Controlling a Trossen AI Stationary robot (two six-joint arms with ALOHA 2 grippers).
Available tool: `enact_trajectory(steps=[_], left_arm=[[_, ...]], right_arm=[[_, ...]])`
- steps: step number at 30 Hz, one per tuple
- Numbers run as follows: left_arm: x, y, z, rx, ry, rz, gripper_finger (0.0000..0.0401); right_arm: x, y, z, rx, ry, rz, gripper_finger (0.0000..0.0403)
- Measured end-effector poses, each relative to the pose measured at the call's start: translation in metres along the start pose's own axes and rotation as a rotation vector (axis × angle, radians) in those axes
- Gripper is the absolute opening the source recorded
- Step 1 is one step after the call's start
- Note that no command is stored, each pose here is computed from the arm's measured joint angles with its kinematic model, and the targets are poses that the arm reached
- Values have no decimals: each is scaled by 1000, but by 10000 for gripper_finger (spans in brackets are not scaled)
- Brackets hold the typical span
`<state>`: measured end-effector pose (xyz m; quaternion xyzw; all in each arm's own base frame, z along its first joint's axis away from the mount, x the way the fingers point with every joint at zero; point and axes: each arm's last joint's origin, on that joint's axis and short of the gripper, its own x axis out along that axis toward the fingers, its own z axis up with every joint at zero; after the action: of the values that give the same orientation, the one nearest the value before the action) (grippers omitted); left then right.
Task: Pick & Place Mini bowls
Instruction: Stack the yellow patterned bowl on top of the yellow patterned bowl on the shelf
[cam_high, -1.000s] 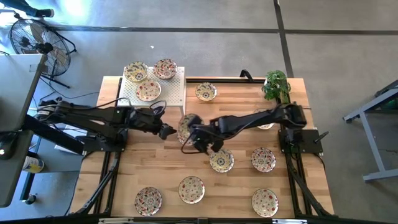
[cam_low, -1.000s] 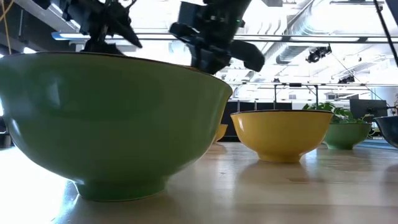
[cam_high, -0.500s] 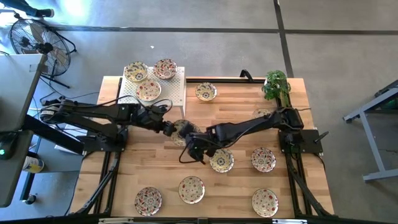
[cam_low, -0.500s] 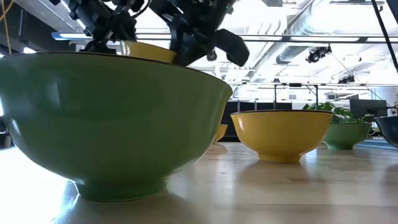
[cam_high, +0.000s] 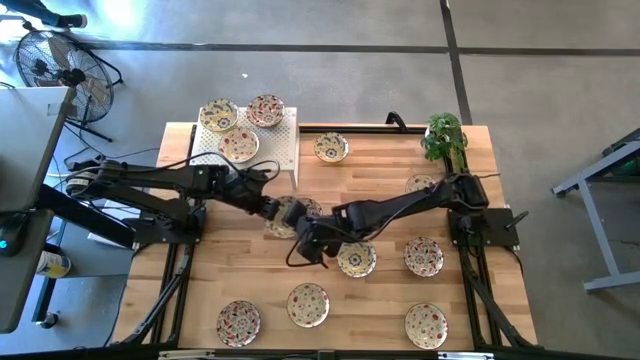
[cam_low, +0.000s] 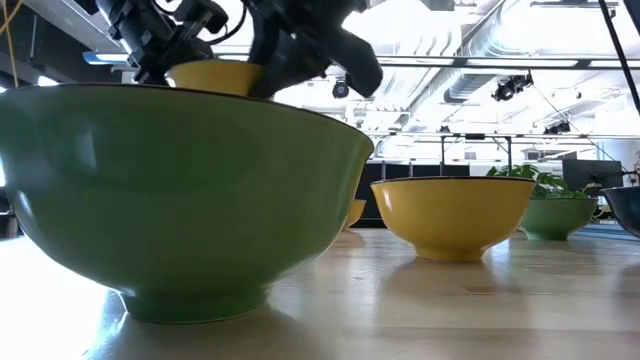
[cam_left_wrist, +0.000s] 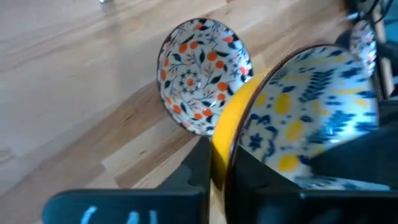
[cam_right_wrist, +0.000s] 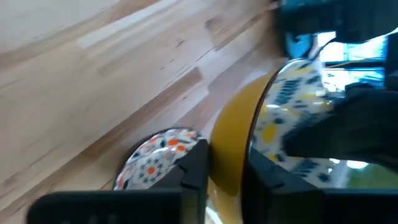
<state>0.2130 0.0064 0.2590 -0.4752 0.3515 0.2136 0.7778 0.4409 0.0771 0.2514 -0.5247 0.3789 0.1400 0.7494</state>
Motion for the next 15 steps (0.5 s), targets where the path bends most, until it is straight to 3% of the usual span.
enact_trajectory(steps=[9,15], left_arm=[[-1,5,-3,63,20,56,6],[-6,9,2,107,6,64,6]], right_arm=[[-13,0,8,34,63,-91,153],[-42,-8,0,185,65,-87,174]])
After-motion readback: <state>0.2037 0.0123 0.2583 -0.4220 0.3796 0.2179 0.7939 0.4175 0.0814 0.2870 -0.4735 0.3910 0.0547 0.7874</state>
